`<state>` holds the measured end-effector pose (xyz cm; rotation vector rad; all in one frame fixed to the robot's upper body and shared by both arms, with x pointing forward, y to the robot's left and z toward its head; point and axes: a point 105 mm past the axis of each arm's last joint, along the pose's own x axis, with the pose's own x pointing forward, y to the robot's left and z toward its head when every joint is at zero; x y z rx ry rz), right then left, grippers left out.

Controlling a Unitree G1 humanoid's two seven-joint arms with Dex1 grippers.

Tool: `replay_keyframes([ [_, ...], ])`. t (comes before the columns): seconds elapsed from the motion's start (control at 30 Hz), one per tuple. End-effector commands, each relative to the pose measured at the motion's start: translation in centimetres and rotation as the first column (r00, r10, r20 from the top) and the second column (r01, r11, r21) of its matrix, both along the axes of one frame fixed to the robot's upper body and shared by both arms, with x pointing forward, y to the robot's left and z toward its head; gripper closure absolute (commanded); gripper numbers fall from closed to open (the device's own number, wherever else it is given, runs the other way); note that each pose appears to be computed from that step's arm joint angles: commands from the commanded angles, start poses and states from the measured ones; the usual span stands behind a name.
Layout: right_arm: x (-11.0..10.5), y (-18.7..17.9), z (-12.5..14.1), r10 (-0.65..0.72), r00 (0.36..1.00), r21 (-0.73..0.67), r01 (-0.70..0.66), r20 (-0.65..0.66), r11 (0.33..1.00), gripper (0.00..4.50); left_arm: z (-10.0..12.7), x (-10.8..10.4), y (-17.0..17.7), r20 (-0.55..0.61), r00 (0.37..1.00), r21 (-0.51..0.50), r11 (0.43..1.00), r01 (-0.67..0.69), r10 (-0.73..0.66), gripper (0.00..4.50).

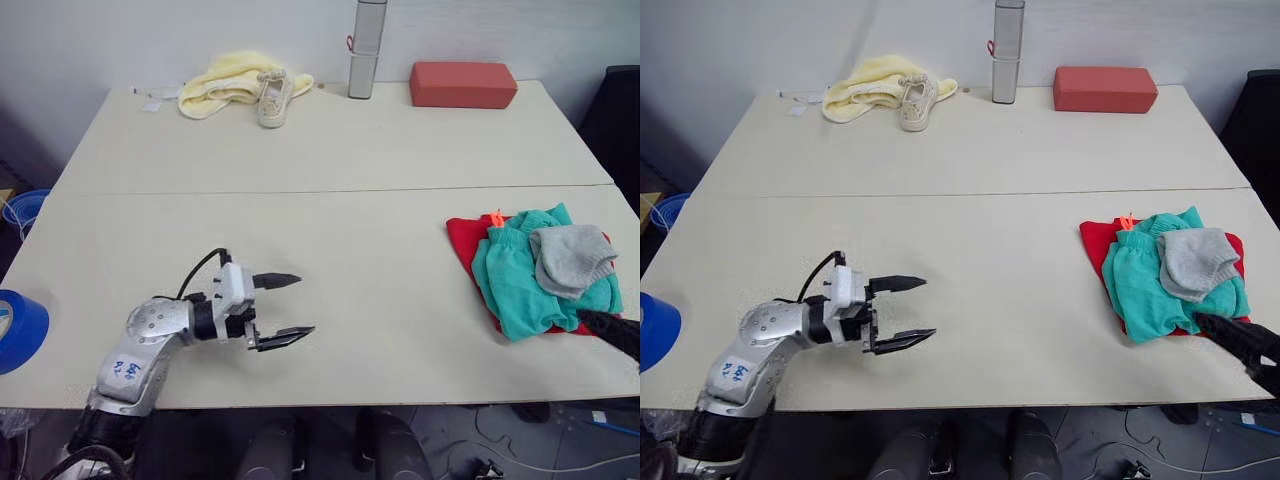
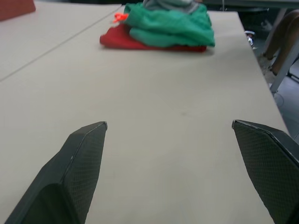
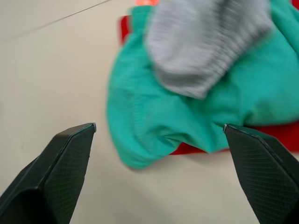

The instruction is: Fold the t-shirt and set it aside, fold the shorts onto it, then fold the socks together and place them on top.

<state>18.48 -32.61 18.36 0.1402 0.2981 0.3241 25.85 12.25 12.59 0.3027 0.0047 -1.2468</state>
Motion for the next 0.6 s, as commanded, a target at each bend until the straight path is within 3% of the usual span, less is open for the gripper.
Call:
replay_keyframes([
  [0.03, 1.6, 4.2, 2.6, 0.371, 0.913, -0.31, -0.308, 0.168, 0.899, 0.04, 0.7, -0.3, 1.9, 0.059, 0.998, 0.04, 0.998, -0.042, 0.04, 0.0],
  [0.17, 4.0, 10.1, 1.9, 0.654, 0.73, -0.385, -0.556, 0.199, 0.737, 0.04, 1.0, -0.3, 4.5, 0.067, 0.987, 0.063, 0.987, -0.151, 0.147, 0.0],
  [0.3, 6.3, 13.9, -0.6, 0.808, 0.547, -0.482, -0.658, 0.221, 0.578, 0.04, 1.1, -0.1, 6.8, 0.096, 0.964, 0.088, 0.962, -0.257, 0.249, 0.0],
  [0.4, 7.8, 15.6, -1.9, 0.852, 0.469, -0.531, -0.672, 0.234, 0.516, 0.04, 1.1, 0.0, 7.5, 0.118, 0.953, 0.107, 0.95, -0.293, 0.281, 0.0],
  [0.6, 9.2, 17.5, -2.6, 0.863, 0.414, -0.534, -0.678, 0.291, 0.505, 0.04, 1.6, -0.4, 7.8, 0.156, 0.943, 0.113, 0.943, -0.314, 0.295, 0.0],
])
